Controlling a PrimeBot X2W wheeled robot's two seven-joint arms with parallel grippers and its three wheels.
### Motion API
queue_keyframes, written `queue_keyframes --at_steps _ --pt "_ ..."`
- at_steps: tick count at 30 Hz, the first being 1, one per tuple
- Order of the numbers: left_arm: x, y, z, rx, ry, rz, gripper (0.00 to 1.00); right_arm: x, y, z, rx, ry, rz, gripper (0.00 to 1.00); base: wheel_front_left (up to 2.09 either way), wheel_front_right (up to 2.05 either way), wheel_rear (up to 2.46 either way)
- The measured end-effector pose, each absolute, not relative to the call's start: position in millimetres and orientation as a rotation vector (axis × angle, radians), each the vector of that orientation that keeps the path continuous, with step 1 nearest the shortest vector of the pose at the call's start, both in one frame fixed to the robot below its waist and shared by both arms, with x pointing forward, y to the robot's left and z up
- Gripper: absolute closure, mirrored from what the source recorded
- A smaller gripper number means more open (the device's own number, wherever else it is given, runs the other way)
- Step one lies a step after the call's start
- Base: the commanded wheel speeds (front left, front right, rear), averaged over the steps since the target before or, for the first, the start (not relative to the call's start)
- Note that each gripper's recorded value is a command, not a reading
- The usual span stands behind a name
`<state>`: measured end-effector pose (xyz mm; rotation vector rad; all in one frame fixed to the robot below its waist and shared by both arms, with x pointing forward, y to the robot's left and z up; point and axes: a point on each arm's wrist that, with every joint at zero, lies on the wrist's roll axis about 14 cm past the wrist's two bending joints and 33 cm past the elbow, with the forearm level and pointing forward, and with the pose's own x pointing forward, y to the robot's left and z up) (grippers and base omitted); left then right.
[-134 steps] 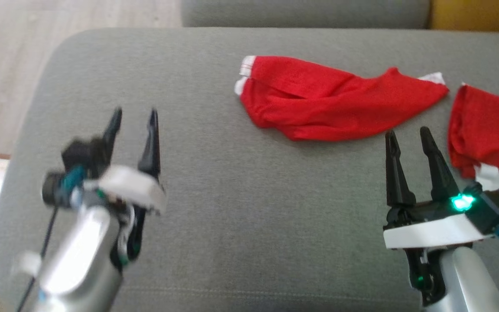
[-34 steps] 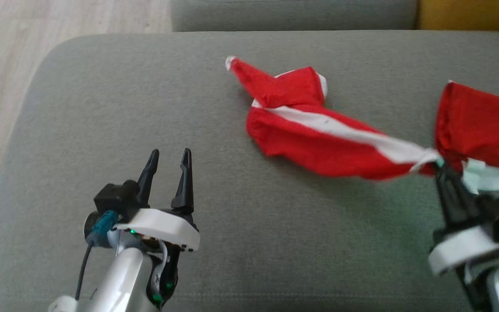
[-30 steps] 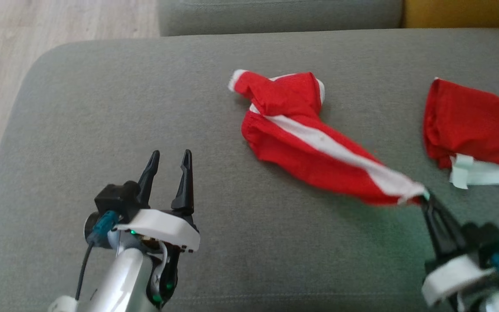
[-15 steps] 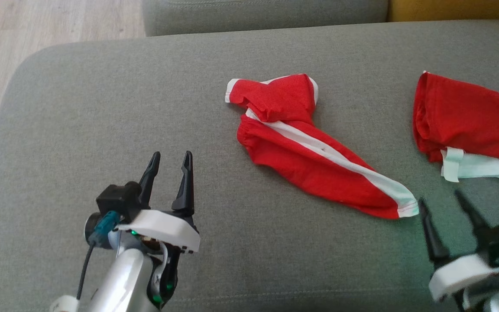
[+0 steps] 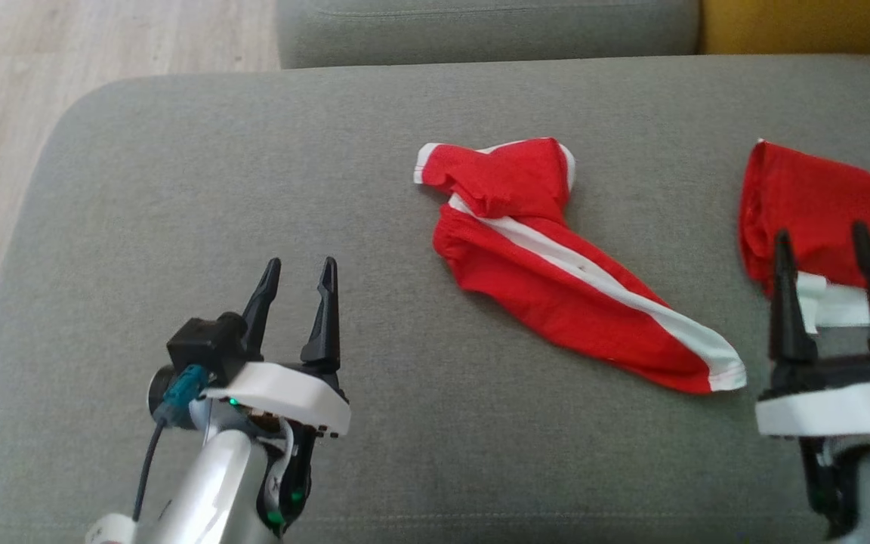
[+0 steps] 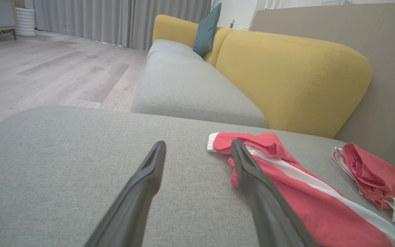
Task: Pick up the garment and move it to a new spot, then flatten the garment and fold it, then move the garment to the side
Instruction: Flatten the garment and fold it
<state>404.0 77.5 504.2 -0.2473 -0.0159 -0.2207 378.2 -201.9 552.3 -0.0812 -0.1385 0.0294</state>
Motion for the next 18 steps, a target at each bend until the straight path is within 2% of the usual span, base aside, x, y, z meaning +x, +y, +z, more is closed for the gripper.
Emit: queue_keyframes --at_steps 5,11,18 --pt "400 85 508 -0.245 -0.028 -0.203 0.0 394 -163 561 -0.034 -0.169 0.133 0.0 0.0 0.0 0.0" --pt "392 102 503 -0.251 -0.019 -0.152 0.0 422 -99 530 -0.023 -0.045 0.309 0.0 0.0 0.0 0.0" --pt "388 124 493 -0.261 0.009 -0.078 0.0 461 -38 497 -0.103 0.099 0.466 0.0 0.0 0.0 0.0"
